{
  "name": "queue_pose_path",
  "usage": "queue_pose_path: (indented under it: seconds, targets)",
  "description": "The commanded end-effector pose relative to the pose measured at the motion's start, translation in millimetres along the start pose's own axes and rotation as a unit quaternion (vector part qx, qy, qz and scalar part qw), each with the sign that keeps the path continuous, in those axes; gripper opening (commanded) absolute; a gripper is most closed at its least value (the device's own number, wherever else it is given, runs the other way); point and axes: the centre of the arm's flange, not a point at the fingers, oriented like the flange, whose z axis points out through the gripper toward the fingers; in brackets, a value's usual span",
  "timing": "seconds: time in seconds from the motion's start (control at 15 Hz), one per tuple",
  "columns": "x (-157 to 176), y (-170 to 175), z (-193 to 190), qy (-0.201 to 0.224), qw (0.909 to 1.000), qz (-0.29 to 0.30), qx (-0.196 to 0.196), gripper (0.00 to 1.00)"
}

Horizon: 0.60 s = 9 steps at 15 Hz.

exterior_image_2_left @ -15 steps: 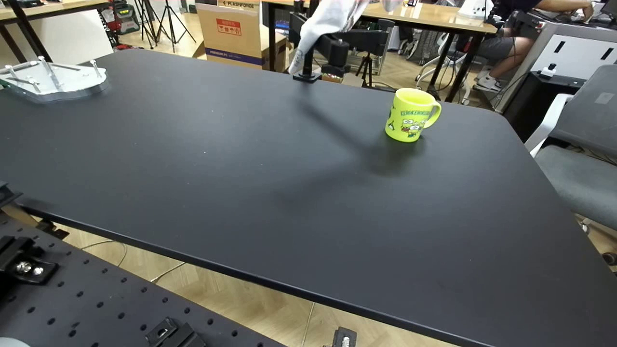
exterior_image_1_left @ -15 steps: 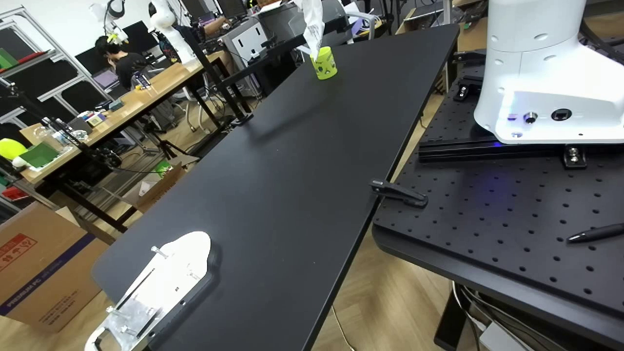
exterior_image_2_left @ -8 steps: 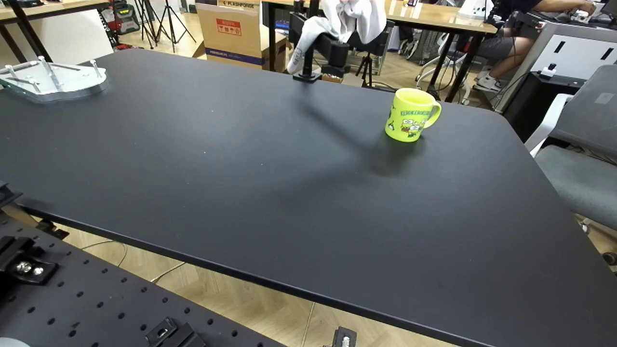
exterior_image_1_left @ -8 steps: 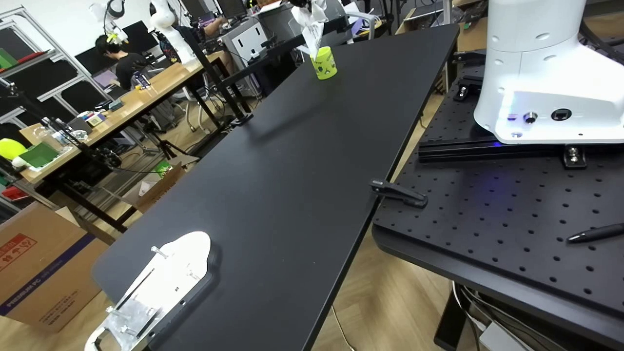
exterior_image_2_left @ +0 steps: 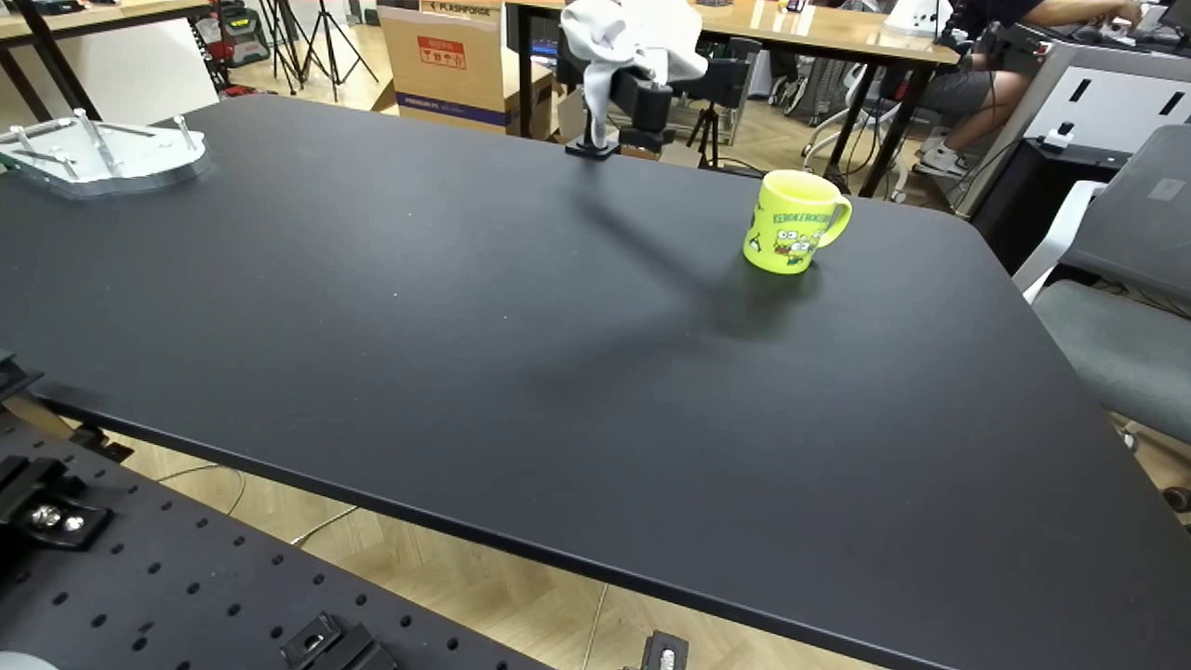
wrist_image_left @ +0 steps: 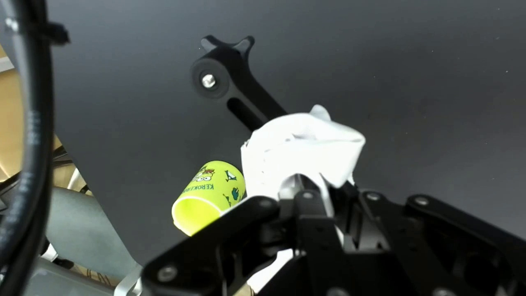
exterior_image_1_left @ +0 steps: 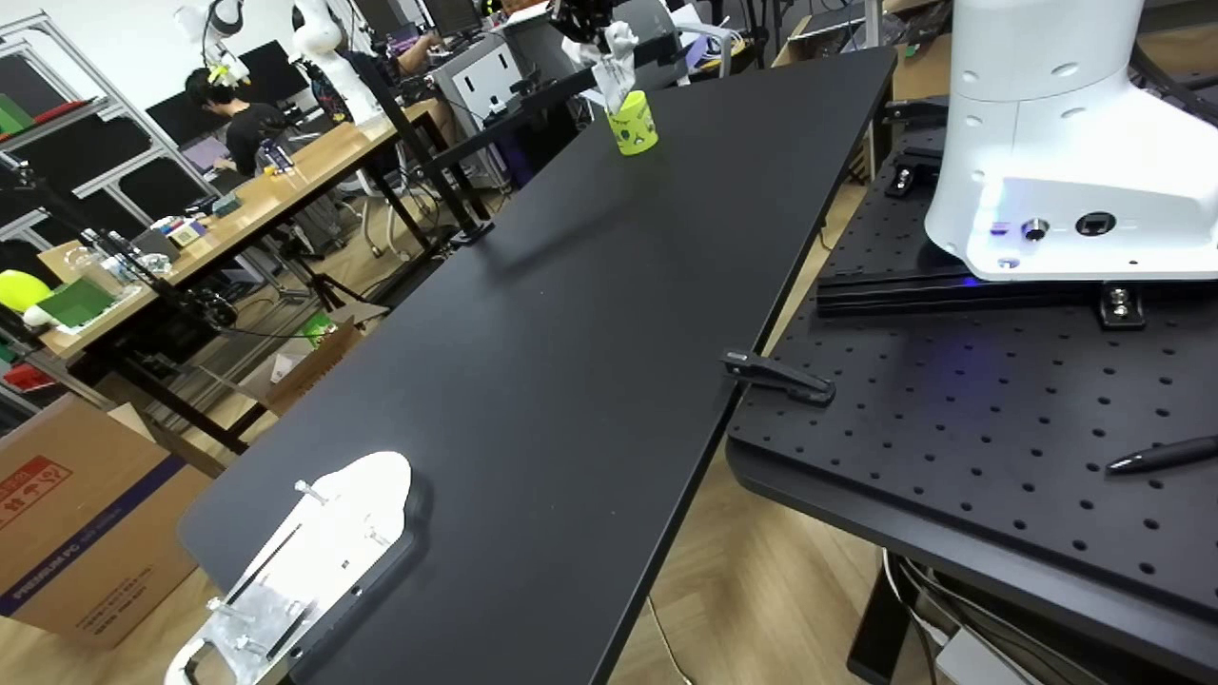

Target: Put the white towel on the black rod

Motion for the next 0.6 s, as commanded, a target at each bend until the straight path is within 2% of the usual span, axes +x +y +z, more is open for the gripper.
queue_pose_path:
  seconds: [0.0, 0.2, 0.27, 0.33, 0.53]
  targets:
    - [-20.0, -4.5, -9.0, -0.001, 1.0, -0.005, 0.002, 0.03]
    - [-24.6, -0.6, -6.7, -0.007, 1.0, 0.0, 0.005, 0.03]
    - [-25.6, 0.2, -6.0, -0.009, 0.9999, 0.002, 0.005, 0.36]
    - [-26.0, 1.4, -5.5, -0.01, 0.9999, 0.003, 0.007, 0.37]
    - [-26.7, 3.8, -4.4, -0.013, 0.9998, 0.009, 0.011, 0.56]
